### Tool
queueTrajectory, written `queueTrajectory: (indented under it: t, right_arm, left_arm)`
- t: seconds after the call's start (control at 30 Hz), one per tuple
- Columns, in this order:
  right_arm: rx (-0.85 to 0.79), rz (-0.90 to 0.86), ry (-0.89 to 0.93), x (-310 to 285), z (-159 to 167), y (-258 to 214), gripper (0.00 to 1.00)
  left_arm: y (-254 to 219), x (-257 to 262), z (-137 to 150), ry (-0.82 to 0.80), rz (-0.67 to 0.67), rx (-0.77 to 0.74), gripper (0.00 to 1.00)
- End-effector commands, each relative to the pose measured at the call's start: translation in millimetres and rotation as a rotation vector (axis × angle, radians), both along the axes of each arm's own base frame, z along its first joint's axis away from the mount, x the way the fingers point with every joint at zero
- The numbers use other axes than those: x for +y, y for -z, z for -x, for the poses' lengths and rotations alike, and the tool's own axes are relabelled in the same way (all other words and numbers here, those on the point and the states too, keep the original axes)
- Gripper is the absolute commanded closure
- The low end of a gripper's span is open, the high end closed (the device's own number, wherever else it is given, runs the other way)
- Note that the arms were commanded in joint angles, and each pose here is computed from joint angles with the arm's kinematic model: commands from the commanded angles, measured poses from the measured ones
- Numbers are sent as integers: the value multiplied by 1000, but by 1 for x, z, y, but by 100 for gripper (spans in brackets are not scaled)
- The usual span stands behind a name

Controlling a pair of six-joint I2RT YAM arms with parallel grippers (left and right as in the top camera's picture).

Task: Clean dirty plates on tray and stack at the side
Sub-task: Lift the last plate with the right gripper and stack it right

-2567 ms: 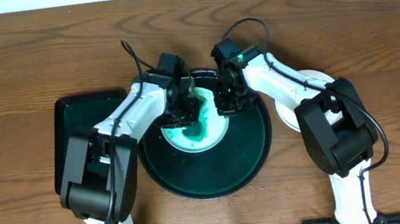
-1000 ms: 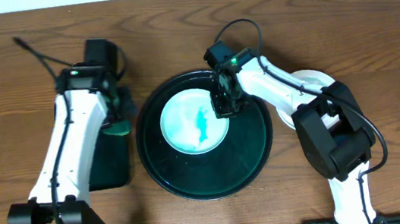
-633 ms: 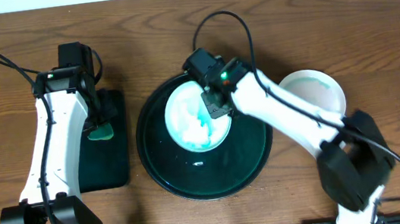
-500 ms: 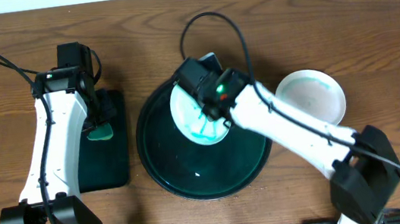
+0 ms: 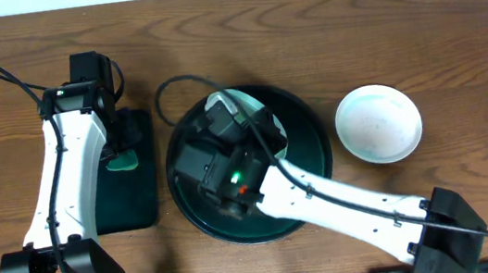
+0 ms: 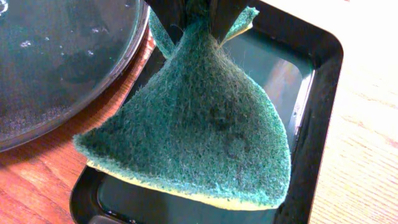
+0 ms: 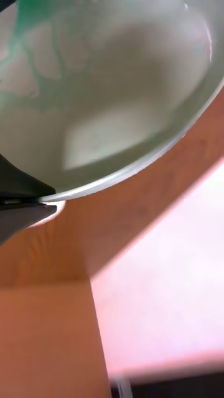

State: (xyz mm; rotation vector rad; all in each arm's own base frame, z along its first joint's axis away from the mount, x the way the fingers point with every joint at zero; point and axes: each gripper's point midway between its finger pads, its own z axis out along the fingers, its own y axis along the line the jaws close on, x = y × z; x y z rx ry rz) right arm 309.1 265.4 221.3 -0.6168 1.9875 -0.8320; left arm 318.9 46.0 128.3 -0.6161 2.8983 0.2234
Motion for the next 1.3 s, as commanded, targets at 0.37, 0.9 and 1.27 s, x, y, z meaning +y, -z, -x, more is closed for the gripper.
queueTrajectory:
  t: [0.37,0.9,1.27]
  right_arm:
    - [39,-58,-18,3,8,-3,99]
    - [588,-873,179,-90,-32,6,99]
    - [601,-879,695,-273,-20,58,99]
  left_arm:
    - [-1,5,1,-21,-19,0,93]
    - [0,5,8,-21,-16,29,93]
    - [0,5,8,-20,-17,30,93]
